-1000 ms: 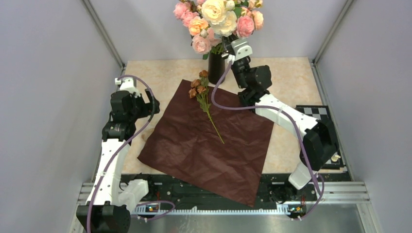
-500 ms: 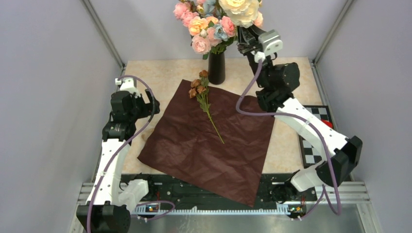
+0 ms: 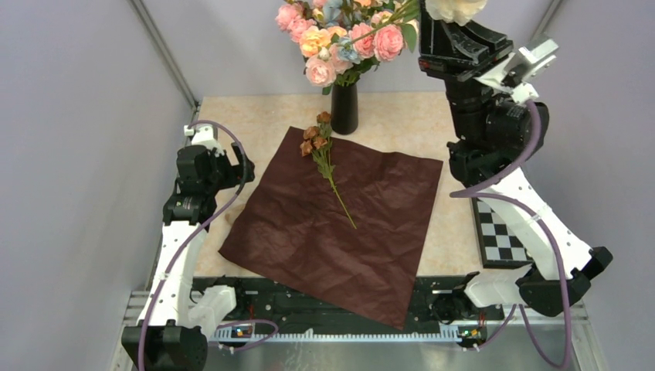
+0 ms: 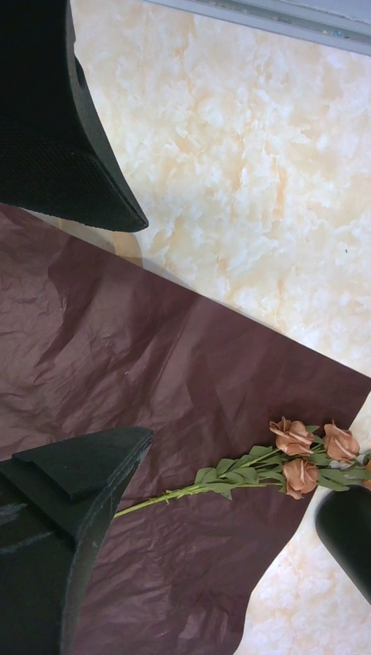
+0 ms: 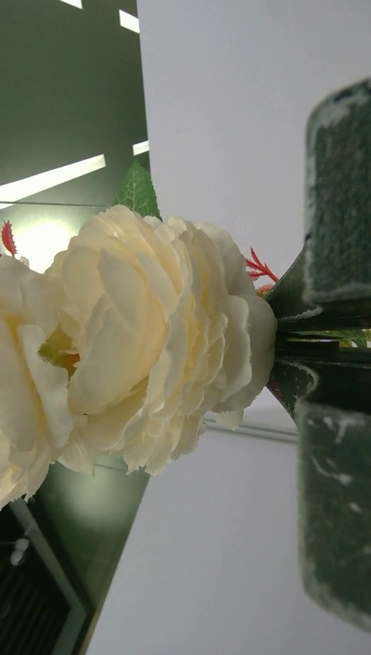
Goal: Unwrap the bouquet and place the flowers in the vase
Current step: Insert the fake flower into the vase.
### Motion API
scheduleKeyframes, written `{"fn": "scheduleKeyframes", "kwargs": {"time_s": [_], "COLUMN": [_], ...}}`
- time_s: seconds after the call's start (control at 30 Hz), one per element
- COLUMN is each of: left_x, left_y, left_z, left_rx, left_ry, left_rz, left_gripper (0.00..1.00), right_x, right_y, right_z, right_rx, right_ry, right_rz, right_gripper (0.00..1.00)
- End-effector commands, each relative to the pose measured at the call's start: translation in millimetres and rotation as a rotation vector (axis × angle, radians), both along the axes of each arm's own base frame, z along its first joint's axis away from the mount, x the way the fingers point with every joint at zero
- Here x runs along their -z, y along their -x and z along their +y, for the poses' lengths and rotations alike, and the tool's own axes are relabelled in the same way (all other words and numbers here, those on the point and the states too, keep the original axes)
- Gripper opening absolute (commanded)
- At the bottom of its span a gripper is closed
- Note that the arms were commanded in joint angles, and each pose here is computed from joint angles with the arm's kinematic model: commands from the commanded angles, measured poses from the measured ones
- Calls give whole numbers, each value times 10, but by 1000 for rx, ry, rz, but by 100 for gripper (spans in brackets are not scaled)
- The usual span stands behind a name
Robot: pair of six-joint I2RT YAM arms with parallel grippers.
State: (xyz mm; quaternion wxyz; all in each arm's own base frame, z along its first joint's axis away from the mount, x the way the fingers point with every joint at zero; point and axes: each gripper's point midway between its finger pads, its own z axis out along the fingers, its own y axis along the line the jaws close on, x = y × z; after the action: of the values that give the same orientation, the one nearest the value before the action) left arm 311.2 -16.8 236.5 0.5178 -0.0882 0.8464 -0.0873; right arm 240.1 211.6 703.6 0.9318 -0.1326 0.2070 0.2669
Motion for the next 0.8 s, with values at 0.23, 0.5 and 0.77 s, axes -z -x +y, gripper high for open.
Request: {"fn": "scheduleKeyframes", "kwargs": {"time_s": [0.23,0.5,0.77], "left_x": [-86,-77,-86], "left_y": [-48,-45,-40], "left_z": [-19,-20,-21], "left_rx": [7,8,9], "left_ry": [15,16,16], "left_rz": [-45,-42,-45], "left_gripper": [99,99,99], "right_x": [-348,-347,-299], "right_y": [171,-224,-649], "right_z": [-28,224,488], "right_rx": [-61,25,112], "right_ry": [-39,24,74], "right_rz": [-41,-2,19], "right_gripper": [0,0,0]}}
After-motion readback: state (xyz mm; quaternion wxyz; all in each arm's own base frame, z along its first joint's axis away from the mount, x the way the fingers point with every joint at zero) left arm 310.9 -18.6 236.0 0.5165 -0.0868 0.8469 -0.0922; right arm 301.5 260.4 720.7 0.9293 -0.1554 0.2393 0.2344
